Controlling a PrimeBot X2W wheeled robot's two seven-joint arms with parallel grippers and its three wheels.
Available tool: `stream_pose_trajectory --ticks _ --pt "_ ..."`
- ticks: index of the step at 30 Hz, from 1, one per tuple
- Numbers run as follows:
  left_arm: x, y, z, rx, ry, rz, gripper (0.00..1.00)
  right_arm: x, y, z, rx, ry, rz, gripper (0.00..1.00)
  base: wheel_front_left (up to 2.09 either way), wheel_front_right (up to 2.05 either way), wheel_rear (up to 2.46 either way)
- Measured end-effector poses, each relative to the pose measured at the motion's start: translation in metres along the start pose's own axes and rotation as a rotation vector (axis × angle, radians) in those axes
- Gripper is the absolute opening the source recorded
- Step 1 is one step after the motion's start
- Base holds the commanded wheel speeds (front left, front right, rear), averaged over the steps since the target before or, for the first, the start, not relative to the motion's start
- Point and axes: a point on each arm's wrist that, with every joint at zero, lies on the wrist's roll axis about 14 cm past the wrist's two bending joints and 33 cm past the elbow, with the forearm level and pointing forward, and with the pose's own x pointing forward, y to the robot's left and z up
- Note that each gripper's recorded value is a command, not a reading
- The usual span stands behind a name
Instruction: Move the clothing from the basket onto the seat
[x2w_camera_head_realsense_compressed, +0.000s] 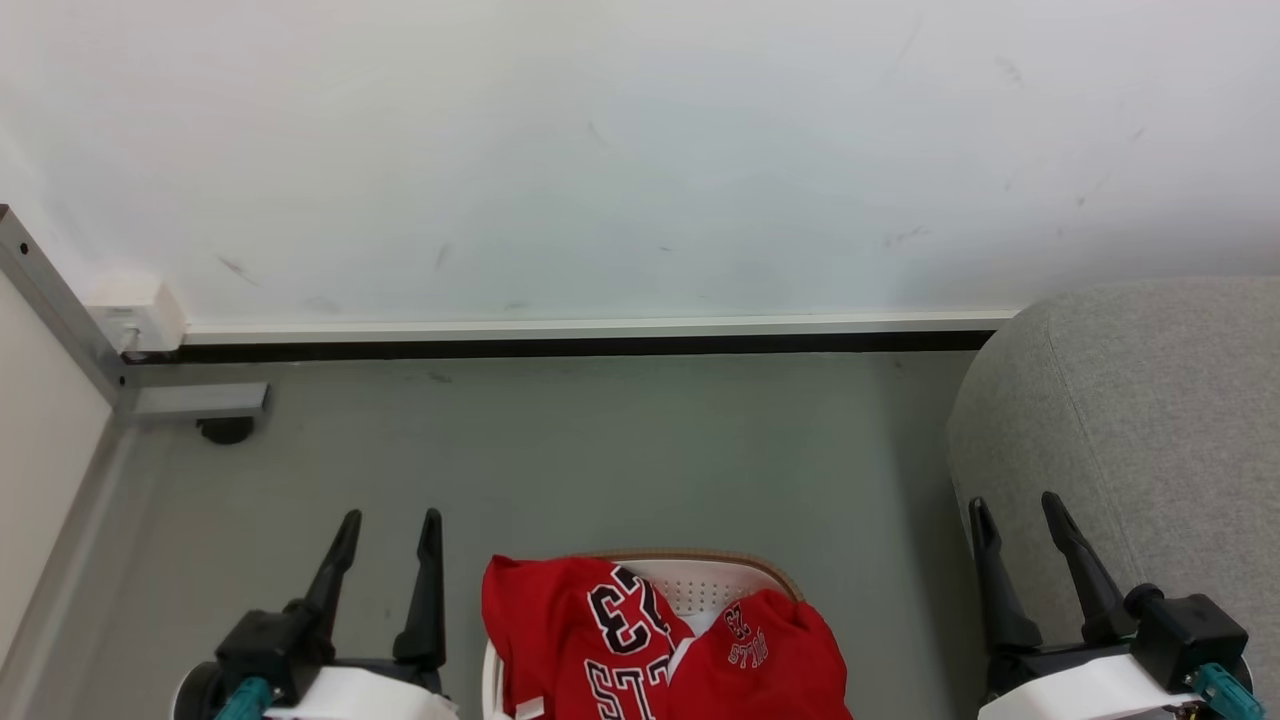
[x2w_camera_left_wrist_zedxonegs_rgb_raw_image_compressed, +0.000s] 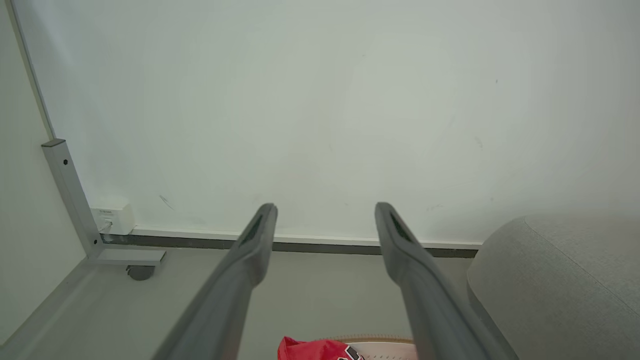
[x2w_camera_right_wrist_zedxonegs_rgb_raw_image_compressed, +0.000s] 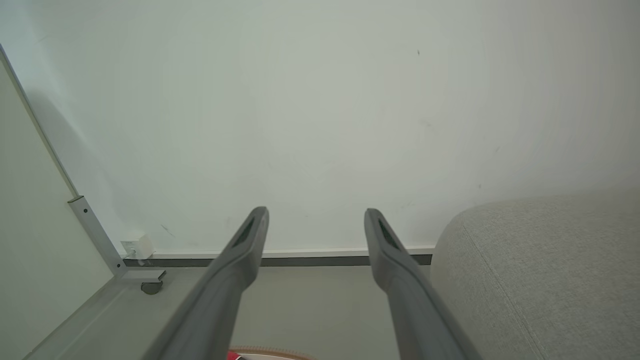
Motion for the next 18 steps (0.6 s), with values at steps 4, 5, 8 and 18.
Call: stream_pose_trajectory --ticks 4,5,8,18 --pt "0.0007 -0.0012 0.0019 0.028 -0.010 -0.008 1.00 0.0002 0.0005 0.0012 -0.024 -0.006 0.005 1.00 0.00 0.00 0.00" --pt "0.0010 -0.0016 0.0028 0.031 -0.014 -0.010 1.00 0.0003 0.0006 0.0017 -0.030 -0.008 0.006 1.00 0.00 0.00 0.00" --pt "0.0013 -0.0023 0.0038 0.047 -0.019 -0.014 1.00 0.0004 0.0011 0.0023 -0.041 -0.011 0.010 1.00 0.00 0.00 0.00" --pt "0.0007 -0.0010 0.0010 0.063 -0.017 -0.014 1.00 0.0009 0.0025 0.0048 -0.068 -0.023 0.018 1.00 0.00 0.00 0.00"
